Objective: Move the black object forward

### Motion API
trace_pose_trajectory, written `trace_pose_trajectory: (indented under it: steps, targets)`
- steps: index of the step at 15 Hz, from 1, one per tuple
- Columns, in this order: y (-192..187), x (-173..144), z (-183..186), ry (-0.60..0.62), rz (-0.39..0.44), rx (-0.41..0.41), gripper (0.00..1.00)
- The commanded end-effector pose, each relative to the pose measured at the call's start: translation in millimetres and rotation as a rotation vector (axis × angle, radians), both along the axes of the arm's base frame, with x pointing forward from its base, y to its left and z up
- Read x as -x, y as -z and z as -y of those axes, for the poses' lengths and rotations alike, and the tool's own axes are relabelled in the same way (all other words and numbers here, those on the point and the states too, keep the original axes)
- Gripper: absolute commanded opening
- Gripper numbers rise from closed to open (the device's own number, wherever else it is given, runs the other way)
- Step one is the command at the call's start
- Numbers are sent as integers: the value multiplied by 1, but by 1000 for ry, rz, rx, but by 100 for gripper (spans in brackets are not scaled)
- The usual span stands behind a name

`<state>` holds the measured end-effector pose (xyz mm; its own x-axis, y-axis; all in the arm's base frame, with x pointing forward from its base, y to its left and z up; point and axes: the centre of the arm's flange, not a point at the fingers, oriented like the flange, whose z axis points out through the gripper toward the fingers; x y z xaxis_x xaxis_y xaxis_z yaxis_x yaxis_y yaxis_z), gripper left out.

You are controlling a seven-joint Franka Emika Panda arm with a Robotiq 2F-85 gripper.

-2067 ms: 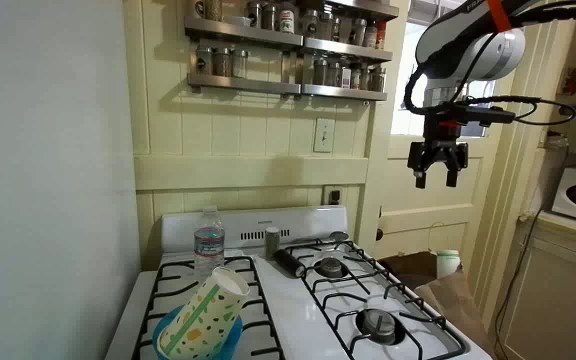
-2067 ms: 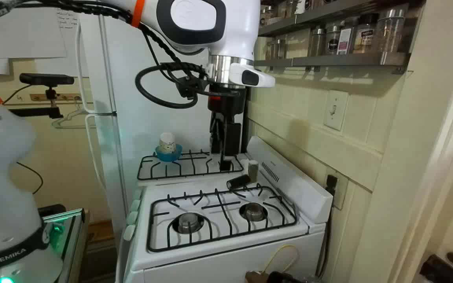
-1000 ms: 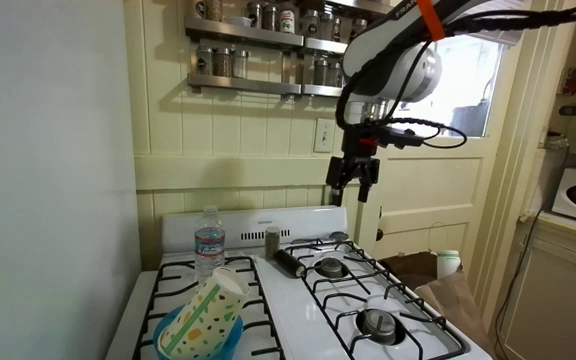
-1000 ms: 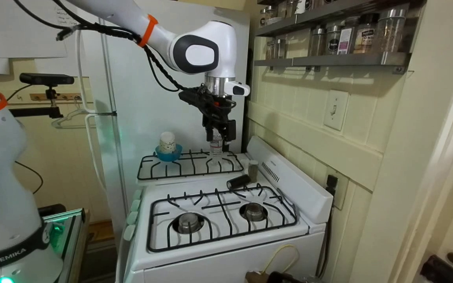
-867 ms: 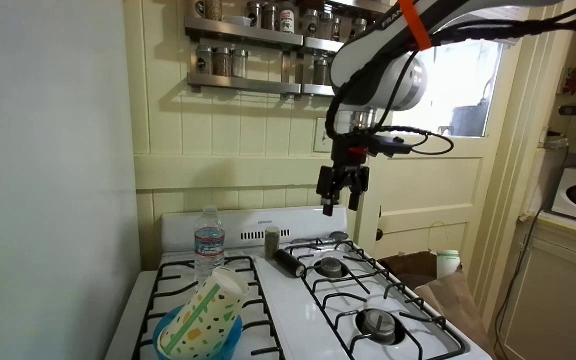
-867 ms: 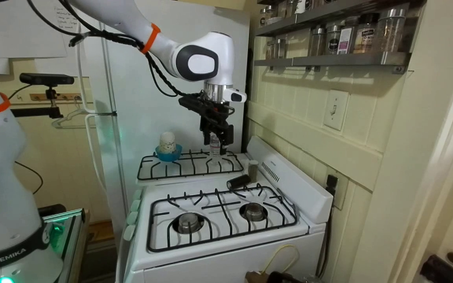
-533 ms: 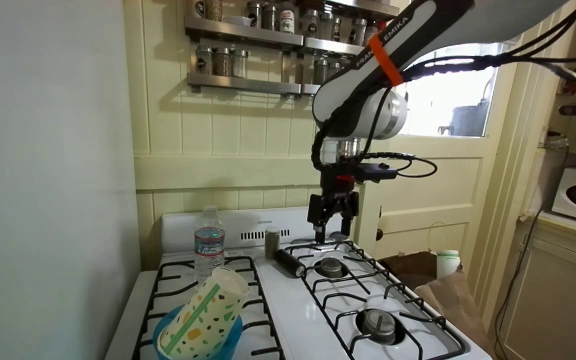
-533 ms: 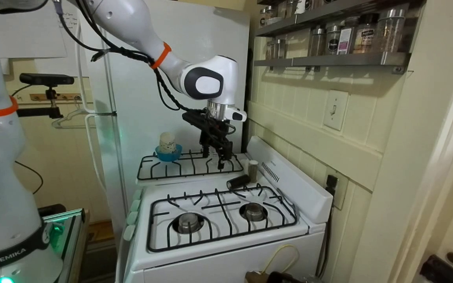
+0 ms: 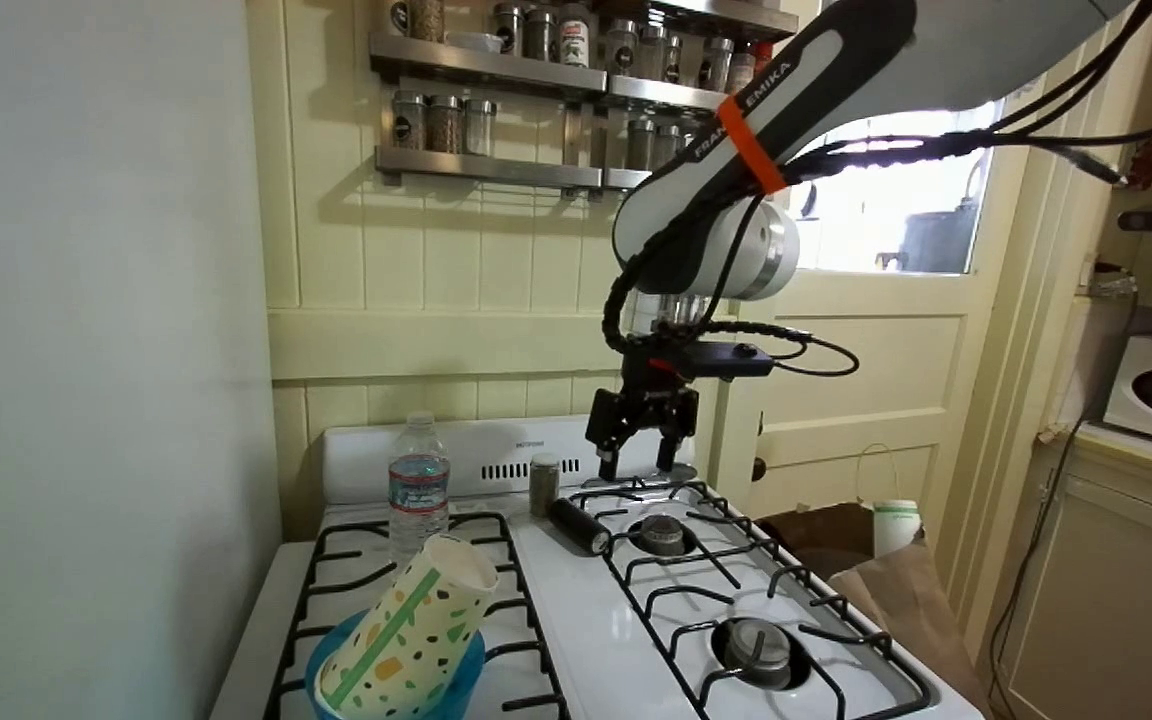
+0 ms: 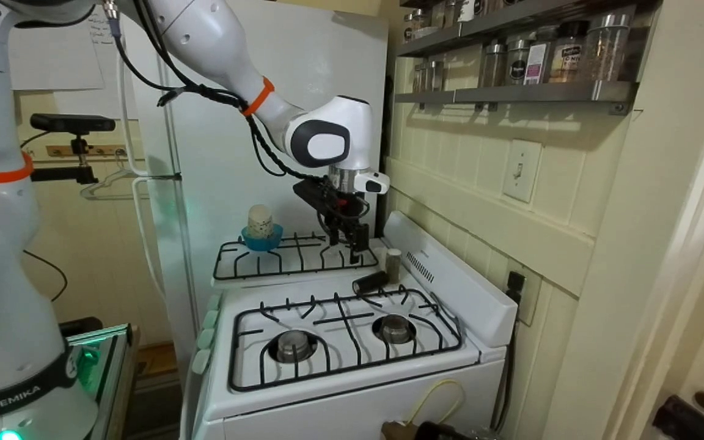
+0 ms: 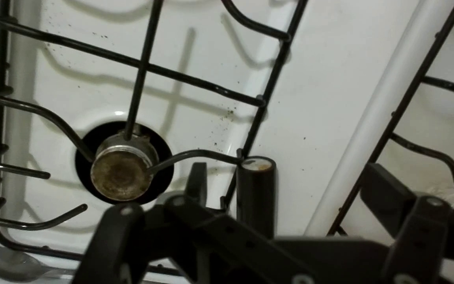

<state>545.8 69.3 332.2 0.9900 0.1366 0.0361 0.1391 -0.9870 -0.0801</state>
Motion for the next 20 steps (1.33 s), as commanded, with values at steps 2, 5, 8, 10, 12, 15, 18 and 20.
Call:
trace_pose_trajectory:
  steps: [2,5,8,10,12,15,18,20]
  targets:
    - [45,-17,-23,65,50,-47,100]
    - [63,-25,-26,108,84,-41,100]
    - [79,-34,-28,125,96,-43,100]
    - [88,-40,-29,121,91,-50,100]
    - [92,-44,-30,121,87,-50,100]
    - [98,-48,-31,126,82,-51,99]
    - [103,-50,-32,130,75,-52,97]
    - [106,-49,-33,131,66,-53,96]
